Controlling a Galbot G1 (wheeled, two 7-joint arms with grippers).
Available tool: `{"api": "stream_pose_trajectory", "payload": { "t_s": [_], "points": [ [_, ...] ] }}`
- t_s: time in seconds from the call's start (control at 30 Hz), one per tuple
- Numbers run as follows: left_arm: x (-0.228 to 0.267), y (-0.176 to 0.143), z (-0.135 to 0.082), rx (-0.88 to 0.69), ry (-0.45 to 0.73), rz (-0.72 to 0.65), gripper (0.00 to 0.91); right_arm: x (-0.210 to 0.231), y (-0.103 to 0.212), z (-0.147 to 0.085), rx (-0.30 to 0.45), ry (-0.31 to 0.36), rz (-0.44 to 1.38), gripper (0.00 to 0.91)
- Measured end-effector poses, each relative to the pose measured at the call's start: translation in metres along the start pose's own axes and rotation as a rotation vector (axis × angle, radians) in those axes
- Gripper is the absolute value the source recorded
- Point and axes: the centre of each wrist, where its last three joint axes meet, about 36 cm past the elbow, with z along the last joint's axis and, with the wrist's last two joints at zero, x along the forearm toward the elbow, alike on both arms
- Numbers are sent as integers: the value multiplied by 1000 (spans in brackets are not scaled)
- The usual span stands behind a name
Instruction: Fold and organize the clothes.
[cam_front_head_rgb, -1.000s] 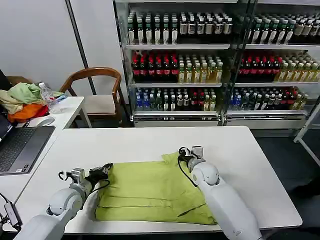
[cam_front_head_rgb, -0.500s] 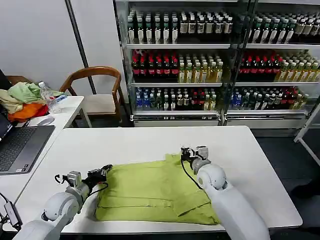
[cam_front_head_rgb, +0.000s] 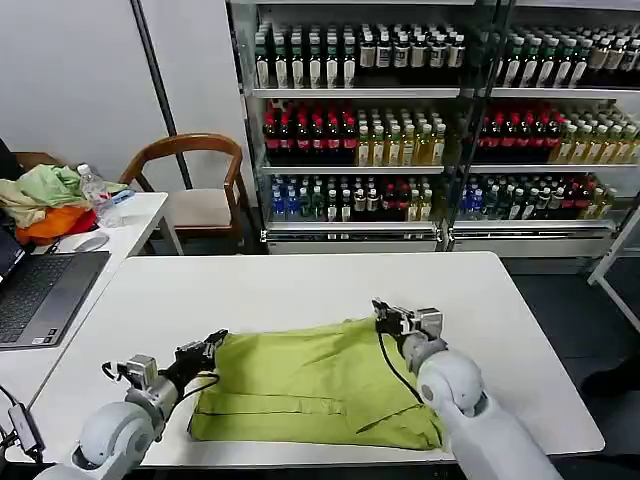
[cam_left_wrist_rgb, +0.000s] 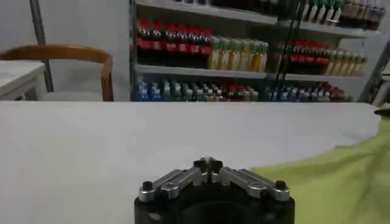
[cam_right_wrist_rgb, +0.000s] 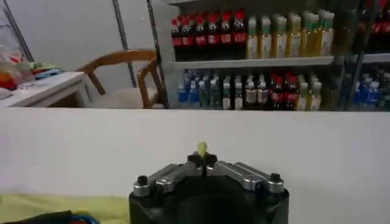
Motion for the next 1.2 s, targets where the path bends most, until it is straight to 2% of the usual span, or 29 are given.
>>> {"api": "stream_pose_trajectory", "payload": {
  "t_s": [0.3, 0.67, 1.2],
  "points": [
    [19, -12, 9, 4, -10, 7, 30, 35, 10, 22, 12, 4, -10, 0],
    [37, -25, 24, 2, 18, -2, 30, 66, 13, 37, 20, 9, -4, 0],
    [47, -28, 29, -21, 52, -4, 30, 75, 3, 53, 48, 43, 31, 0]
  ]
}}
